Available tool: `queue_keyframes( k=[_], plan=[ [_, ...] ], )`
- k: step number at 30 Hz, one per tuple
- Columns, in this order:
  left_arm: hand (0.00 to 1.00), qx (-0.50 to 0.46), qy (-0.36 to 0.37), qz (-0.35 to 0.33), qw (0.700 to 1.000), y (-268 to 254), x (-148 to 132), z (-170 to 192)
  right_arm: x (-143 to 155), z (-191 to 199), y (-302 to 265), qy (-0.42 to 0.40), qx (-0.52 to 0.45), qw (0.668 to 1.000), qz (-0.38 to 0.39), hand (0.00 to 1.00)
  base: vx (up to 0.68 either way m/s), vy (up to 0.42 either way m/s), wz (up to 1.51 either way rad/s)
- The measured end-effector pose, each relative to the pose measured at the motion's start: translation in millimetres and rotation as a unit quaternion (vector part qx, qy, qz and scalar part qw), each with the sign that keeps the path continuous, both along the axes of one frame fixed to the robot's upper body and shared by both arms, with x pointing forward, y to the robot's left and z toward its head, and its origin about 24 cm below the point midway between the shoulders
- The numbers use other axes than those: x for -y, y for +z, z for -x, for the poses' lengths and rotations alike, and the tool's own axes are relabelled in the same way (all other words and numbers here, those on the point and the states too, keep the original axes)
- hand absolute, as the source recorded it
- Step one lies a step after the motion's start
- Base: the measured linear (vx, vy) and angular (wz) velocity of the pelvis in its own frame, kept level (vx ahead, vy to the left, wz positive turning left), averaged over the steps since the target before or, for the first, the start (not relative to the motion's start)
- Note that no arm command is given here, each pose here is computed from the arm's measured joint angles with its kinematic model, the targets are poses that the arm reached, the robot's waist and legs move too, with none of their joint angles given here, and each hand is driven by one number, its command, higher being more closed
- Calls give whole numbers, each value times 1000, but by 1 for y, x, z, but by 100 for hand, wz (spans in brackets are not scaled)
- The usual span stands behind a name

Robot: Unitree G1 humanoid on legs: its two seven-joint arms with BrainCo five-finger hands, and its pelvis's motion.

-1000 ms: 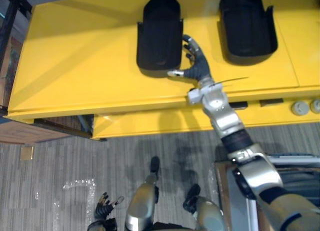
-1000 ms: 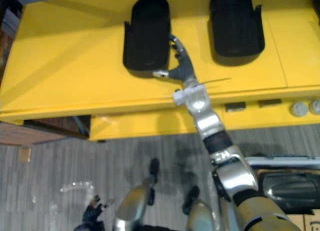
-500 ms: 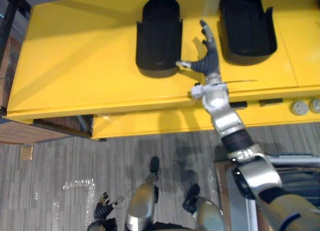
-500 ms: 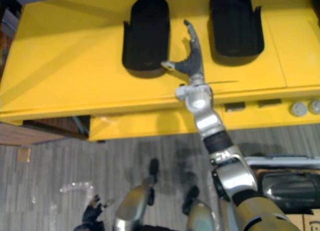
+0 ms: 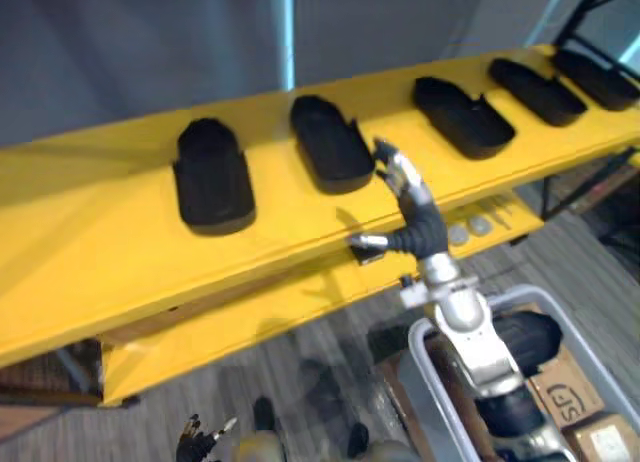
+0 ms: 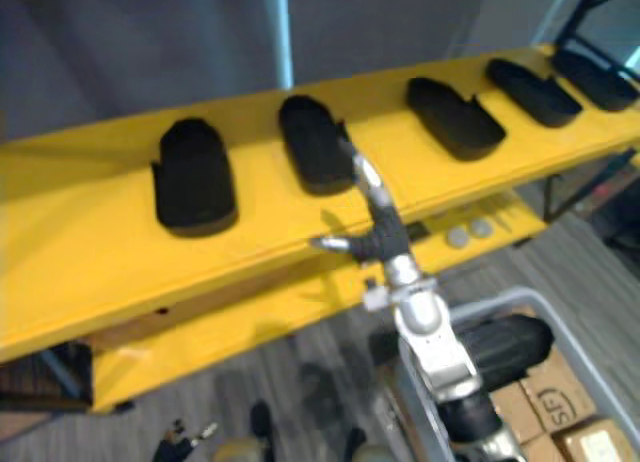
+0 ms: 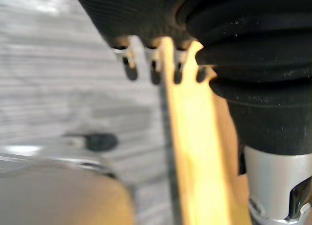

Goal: Walk over and take plastic housings, then place them on the shelf

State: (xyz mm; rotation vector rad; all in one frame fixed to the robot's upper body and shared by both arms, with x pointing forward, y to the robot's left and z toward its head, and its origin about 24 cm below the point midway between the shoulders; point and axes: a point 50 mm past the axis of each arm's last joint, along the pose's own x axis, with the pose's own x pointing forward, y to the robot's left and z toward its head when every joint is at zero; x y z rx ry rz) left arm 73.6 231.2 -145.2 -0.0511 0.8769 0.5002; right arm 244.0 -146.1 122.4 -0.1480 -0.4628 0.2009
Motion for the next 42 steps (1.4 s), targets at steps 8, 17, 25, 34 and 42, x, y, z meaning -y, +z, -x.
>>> queue_keyframes(
  k=[8,17,25,34,42],
  plan=[
    [0,-75,-85,-13,993,-9,7,3,38,44,-90,-205,-182,951,-144,0,11,28,-34],
    [0,-169,-187,-12,968,-18,13,21,65,90,-138,-290,-258,907,-165,0,44,35,-100],
    [0,-157,-196,-2,968,-18,20,11,48,85,-137,-231,-255,925,-162,0,-31,-56,-26],
    [0,-142,-136,28,980,-20,24,26,48,39,-118,-153,-206,960,-113,0,-27,21,-50],
    [0,-109,-163,6,980,-15,20,8,46,39,-122,-176,-215,950,-144,0,-144,216,-59]
  ],
)
